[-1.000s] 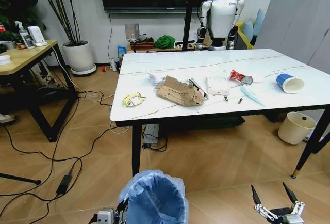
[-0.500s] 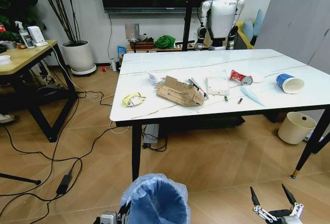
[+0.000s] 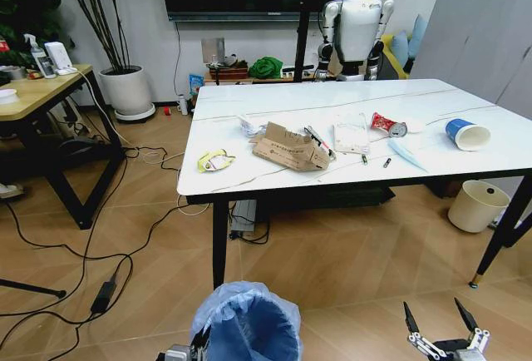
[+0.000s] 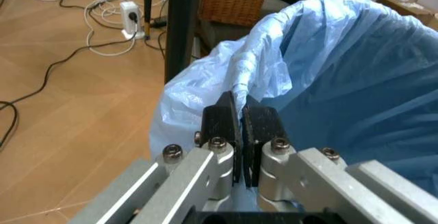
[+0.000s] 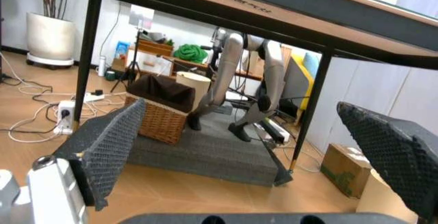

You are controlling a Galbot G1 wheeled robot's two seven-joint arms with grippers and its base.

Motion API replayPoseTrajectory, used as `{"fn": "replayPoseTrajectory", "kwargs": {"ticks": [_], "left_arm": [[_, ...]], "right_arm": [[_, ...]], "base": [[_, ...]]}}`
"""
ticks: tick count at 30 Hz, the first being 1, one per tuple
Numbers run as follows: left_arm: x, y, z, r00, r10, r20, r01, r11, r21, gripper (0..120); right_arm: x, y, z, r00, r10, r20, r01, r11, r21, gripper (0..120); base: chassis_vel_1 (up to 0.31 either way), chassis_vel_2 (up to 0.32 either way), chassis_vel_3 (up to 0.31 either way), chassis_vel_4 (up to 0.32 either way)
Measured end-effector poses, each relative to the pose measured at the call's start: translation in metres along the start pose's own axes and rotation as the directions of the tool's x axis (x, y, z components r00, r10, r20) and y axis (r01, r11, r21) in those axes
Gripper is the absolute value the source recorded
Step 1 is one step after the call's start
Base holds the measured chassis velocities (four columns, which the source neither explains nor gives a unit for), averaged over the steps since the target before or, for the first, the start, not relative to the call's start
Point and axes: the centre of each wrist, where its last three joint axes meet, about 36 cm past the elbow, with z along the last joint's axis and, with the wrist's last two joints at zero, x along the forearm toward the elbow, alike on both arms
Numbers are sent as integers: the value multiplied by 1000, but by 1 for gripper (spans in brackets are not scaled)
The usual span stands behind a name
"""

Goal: Pick up the trash bin and place the trash from the table into it.

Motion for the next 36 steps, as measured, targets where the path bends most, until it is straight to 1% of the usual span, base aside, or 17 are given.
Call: {"fn": "replayPoseTrajectory", "kwargs": {"ticks": [10, 14, 21, 26, 36], "left_arm": [[0, -4, 0, 1000, -6, 17, 5, 1000, 31, 0], [-1, -7, 3, 999, -10, 30, 8, 999, 35, 0], [-2, -7, 6, 999, -18, 33, 17, 999, 34, 0], [-2, -7, 8, 997, -57, 47, 55, 998, 38, 0], [-1, -6, 7, 995, -80, 61, 78, 996, 44, 0]], "right_arm": [[-2, 0, 1, 1000, -3, 4, 3, 1000, 0, 100], [-2, -1, 0, 1000, -4, 4, 4, 1000, -1, 100], [-2, -2, 1, 1000, -4, 3, 4, 1000, -4, 100], [-3, -2, 2, 1000, -11, 3, 11, 1000, -5, 100], [-6, -3, 3, 1000, -17, 9, 17, 1000, -13, 100]], "base": [[0, 0, 0, 0], [0, 0, 0, 0], [0, 0, 0, 0], [0, 0, 0, 0], [0, 0, 0, 0]]}}
